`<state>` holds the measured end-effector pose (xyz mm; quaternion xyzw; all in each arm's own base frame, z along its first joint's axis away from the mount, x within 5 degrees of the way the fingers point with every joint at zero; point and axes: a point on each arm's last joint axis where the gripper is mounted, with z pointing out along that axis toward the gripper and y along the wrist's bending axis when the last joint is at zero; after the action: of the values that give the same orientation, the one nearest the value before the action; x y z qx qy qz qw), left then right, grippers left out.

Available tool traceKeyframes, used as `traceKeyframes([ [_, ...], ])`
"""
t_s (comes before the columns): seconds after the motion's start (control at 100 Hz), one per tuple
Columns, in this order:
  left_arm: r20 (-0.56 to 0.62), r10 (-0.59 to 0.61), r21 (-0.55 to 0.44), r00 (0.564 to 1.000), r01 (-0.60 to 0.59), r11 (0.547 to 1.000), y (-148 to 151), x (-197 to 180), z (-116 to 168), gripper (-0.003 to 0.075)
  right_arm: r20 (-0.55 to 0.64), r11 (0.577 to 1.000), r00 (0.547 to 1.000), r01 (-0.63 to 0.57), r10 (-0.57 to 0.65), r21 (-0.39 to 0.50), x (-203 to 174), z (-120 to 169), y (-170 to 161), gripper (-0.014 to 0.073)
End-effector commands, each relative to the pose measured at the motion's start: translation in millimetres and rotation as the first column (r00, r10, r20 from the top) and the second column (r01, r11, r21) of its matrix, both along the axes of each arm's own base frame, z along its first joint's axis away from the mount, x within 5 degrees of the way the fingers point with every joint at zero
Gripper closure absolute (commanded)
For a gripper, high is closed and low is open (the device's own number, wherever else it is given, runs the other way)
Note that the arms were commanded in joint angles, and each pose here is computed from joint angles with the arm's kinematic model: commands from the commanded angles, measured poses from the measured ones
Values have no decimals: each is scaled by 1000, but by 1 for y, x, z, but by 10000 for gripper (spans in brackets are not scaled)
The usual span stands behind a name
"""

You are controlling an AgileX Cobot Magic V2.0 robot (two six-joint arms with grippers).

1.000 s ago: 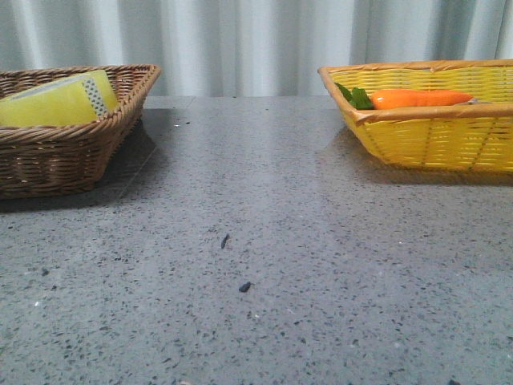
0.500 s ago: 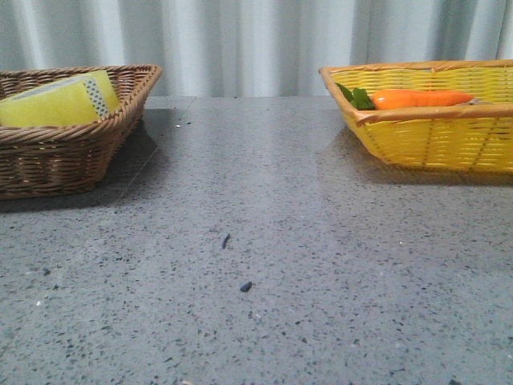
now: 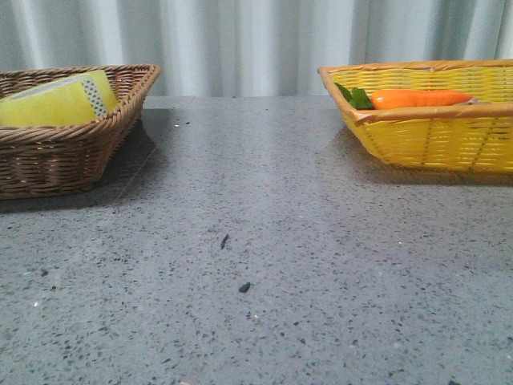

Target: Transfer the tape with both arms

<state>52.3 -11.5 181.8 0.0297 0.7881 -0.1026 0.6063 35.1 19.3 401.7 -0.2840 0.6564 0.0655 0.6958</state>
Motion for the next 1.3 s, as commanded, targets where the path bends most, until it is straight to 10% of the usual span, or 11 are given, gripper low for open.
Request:
traceKeyframes([
  [0.0,58,5,-30,998,-3,1000,0,-1,2,741,81,999,997,5,-8,33,1,13,0,641],
  [0.63,58,5,-30,998,-3,1000,0,-1,2,741,71,999,997,16,-18,28,3,0,0,641],
  [0.88,58,5,-30,998,-3,1000,0,-1,2,741,38,971,972,235,-233,-47,14,-84,-7,641],
  [1.1,58,5,-30,998,-3,1000,0,-1,2,741,-6,900,911,409,-413,152,23,-167,-15,641],
  [1.29,58,5,-30,998,-3,1000,0,-1,2,741,-121,893,894,442,-431,89,21,-213,-16,641],
])
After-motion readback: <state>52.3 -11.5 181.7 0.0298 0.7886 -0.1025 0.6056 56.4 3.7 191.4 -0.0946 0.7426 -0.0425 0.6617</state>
